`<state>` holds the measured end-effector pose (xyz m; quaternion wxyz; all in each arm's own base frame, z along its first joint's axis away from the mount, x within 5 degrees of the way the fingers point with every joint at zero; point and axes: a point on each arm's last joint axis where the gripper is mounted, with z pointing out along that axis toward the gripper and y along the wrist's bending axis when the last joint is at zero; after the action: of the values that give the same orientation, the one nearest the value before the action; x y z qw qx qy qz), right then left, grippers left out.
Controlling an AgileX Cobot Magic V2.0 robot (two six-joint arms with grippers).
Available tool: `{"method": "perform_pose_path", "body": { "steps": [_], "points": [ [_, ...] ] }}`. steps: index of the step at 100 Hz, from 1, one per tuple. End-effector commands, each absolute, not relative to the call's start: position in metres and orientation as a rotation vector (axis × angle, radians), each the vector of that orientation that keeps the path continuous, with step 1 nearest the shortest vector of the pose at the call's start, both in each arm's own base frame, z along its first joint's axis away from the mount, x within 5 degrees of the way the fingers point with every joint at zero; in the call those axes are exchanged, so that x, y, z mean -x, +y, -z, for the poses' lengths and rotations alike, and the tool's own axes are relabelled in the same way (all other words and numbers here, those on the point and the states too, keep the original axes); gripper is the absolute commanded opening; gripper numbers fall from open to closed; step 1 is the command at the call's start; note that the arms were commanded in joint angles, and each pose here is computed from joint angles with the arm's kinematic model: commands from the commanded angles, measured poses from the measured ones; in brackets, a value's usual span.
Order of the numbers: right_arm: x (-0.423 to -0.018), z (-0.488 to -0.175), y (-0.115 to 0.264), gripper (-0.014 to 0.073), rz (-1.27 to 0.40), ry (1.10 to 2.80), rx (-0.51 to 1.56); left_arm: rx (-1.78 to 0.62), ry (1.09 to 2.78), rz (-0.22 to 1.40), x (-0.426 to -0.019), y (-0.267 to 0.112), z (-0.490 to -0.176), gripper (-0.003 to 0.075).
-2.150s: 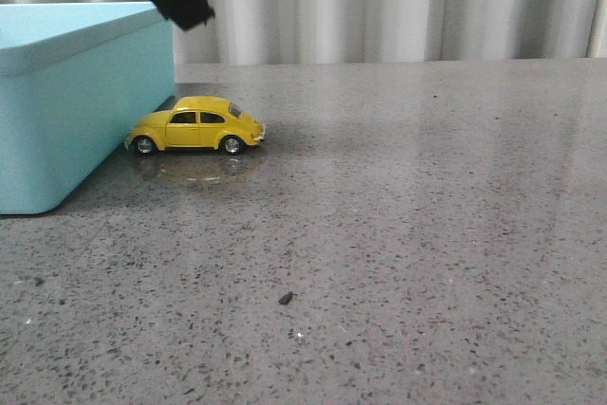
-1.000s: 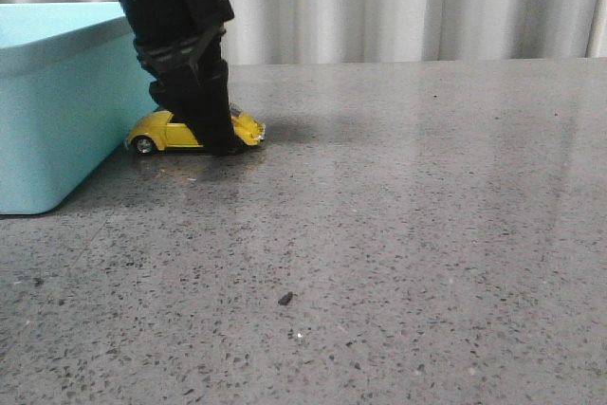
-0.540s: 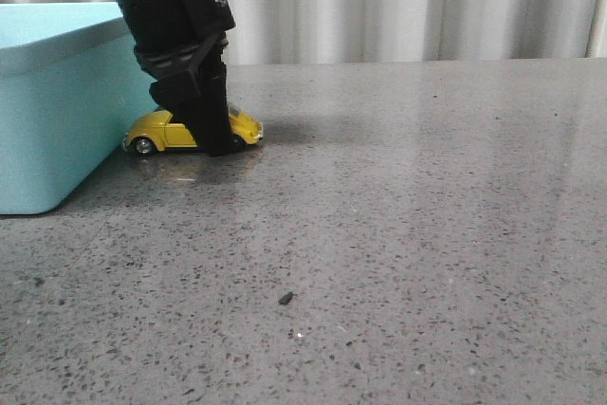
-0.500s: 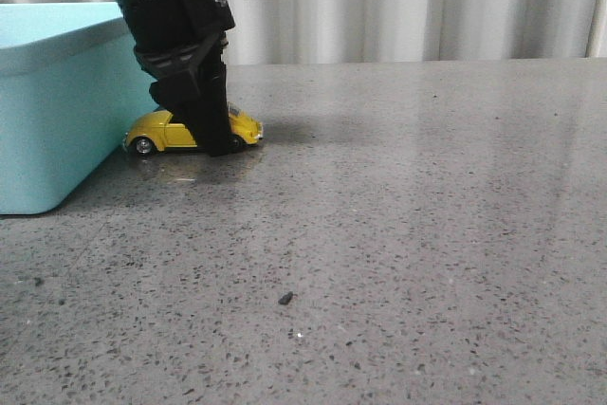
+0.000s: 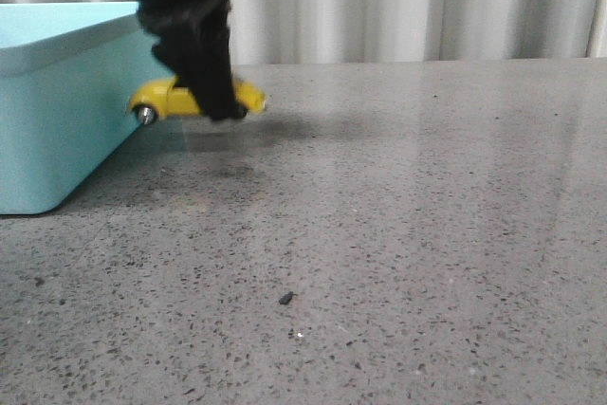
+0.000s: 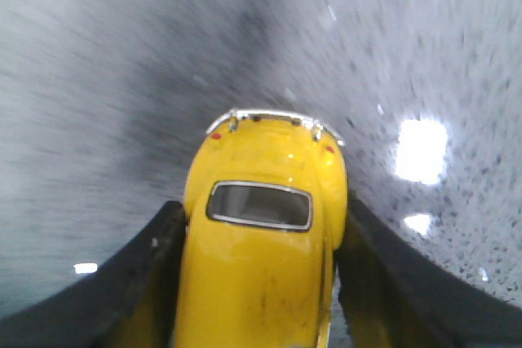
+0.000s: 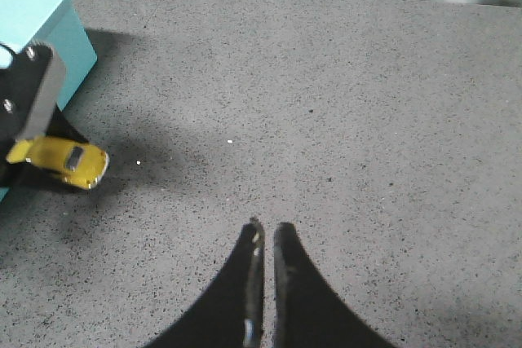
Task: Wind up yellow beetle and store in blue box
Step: 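Lift the yellow car with the left gripper and carry it over the blue box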
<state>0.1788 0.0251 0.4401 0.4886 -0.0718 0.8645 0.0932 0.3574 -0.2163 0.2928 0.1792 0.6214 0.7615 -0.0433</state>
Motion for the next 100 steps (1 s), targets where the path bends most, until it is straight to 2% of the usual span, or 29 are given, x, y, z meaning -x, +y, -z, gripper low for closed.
{"method": "perform_pose_path", "body": {
  "steps": [1,25,36,49,62,78,89,100],
  "points": [
    [-0.174,-0.456,0.024,-0.0050,-0.223,1.992,0.162,-1.649,2.049,0.118,-0.349,-0.217,-0.349,-0.0017],
    [-0.174,-0.456,0.024,-0.0050,-0.223,1.992,0.162,-1.520,1.942,0.133,-0.341,-0.215,-0.418,-0.0021],
    [-0.174,-0.456,0.024,-0.0050,-0.223,1.992,0.162,-1.390,1.927,0.064,-0.336,-0.205,-0.448,-0.0021],
    [-0.174,-0.456,0.024,-0.0050,-0.223,1.995,0.163,-1.285,1.928,-0.008,-0.327,-0.192,-0.470,-0.0021],
    [-0.174,-0.456,0.024,-0.0050,-0.223,1.995,0.163,-1.152,1.964,-0.120,-0.321,-0.173,-0.485,-0.0021],
    [-0.174,-0.456,0.024,-0.0050,-0.223,1.995,0.163,-0.986,2.013,-0.122,-0.319,-0.147,-0.498,-0.0021],
    [-0.173,-0.456,0.024,-0.0050,-0.223,1.998,0.164,-0.910,2.061,-0.132,-0.321,-0.128,-0.497,-0.0021],
    [-0.173,-0.456,0.024,-0.0050,-0.223,1.998,0.164,-0.862,2.147,-0.149,-0.327,-0.112,-0.482,-0.0021]
  ]
}}
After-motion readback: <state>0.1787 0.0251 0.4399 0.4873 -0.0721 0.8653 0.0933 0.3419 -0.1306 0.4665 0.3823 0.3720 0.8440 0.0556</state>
